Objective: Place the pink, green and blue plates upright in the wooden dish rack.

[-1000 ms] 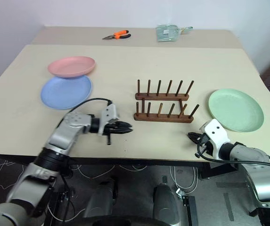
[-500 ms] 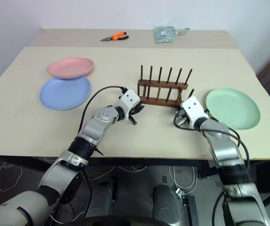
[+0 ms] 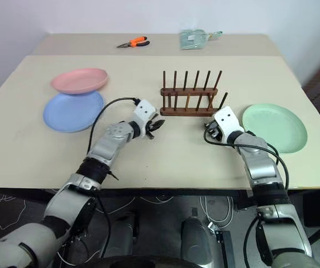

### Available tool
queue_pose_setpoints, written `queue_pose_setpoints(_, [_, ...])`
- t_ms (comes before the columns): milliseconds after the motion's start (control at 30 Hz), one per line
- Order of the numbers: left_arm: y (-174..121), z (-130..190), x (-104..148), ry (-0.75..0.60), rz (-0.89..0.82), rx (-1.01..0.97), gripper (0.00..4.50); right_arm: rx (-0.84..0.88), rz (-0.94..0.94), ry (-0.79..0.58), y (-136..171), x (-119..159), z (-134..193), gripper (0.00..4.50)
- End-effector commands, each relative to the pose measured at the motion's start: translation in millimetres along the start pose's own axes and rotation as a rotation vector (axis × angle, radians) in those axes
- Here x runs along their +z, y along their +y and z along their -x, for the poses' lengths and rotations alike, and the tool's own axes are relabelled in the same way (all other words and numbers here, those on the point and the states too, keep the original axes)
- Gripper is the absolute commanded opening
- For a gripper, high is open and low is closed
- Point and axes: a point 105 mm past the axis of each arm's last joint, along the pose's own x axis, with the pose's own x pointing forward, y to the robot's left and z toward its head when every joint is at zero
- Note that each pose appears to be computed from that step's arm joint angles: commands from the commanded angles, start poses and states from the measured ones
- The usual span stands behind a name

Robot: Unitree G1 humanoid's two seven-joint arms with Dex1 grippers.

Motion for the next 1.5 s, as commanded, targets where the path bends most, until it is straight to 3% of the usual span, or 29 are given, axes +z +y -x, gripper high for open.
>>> queue_pose_setpoints(33, [35,30,39,-0.195,0.065,0.169,3.82,0.024,0.080,-0.118,3,33,17,4.23])
queue_pose_setpoints(100, [70,64,76,-0.375,0.155,0.352,3.82,0.074,0.118,-0.136,15,37,24,4.23])
queue_pose_setpoints(167, [112,98,91,-0.443,0.203,0.616,4.05,0.125,0.107,-0.133,22,38,25,4.38])
queue_pose_setpoints(233, [150,129,86,-0.416,0.278,0.875,4.47,0.168,0.083,-0.129,28,39,25,4.50])
queue_pose_setpoints(333, [176,151,70,-0.359,0.463,1.031,4.47,0.158,0.085,-0.147,29,44,19,4.50])
queue_pose_setpoints(567, [199,165,42,-0.386,0.950,1.048,4.47,0.169,0.119,-0.174,38,48,8,4.50])
queue_pose_setpoints(700, [205,147,35,-0.371,1.097,0.909,4.47,0.159,0.114,-0.177,39,45,10,4.50])
queue_pose_setpoints(933, [217,130,16,-0.413,1.398,0.853,4.47,0.095,0.117,-0.178,31,41,17,4.50])
queue_pose_setpoints(1033, [217,119,15,-0.438,1.465,0.793,3.62,0.072,0.115,-0.183,29,41,20,4.50])
queue_pose_setpoints(1267, [215,104,21,-0.495,1.548,0.694,0.14,0.091,0.063,-0.200,32,43,28,4.50])
queue_pose_setpoints(1367, [210,96,36,-0.479,1.439,0.632,0.03,0.067,0.097,-0.226,26,52,31,4.50])
queue_pose_setpoints(1500, [179,80,97,-0.509,1.092,0.441,0.03,0.073,0.182,-0.339,16,93,40,4.50])
